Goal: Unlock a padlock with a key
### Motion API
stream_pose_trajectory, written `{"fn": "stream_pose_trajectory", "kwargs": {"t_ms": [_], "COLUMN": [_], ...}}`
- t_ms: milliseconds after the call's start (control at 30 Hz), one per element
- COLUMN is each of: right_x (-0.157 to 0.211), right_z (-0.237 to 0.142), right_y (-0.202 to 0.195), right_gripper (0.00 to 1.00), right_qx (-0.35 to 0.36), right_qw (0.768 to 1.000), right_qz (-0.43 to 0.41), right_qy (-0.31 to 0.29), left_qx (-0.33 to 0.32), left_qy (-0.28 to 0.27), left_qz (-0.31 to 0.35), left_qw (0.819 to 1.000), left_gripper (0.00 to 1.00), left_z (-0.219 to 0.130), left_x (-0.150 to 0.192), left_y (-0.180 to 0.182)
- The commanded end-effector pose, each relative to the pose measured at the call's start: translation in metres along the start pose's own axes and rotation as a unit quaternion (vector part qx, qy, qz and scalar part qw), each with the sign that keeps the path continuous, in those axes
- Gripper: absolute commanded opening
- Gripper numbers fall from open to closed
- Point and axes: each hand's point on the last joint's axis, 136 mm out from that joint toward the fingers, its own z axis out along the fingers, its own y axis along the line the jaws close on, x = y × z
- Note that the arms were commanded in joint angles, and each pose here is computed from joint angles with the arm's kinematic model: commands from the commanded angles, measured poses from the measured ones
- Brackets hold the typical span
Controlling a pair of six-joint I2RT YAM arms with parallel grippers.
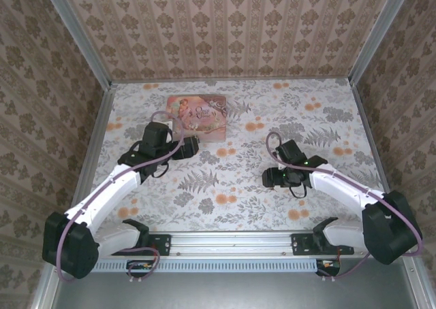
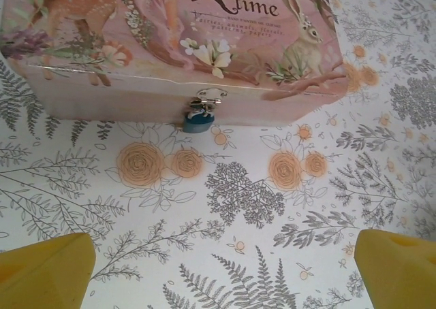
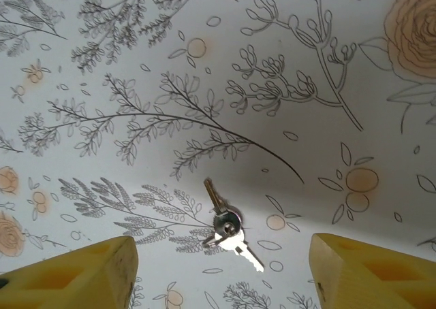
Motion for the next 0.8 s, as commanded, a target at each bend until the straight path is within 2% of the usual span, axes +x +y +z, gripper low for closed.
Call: {"fn": "stream_pose_trajectory", "kwargs": {"t_ms": [0, 300, 767], "right_x": [0.013, 0.005, 0.014], "right_z": [0.001, 0.014, 0.034], "right_y": [-0.012, -0.002, 0.002], "right_gripper": [0.67, 0.6, 0.51], "right_qx": [0.043, 0.071, 0.089], "right_qw": [0.999, 0.996, 0.992], "right_qz": [0.002, -0.027, -0.046], "right_qy": [0.029, 0.044, 0.079], "left_qx": [0.019, 0.034, 0.034], "left_qy": [0.005, 0.017, 0.023], "left_qz": [-0.009, -0.008, -0.013], "left_qw": [1.0, 0.999, 0.999], "left_gripper": [1.0, 1.0, 1.0], "left_z": [-0.002, 0.002, 0.008], "left_x": [0.003, 0.007, 0.012], "left_y": [-0.007, -0.012, -0.008]}}
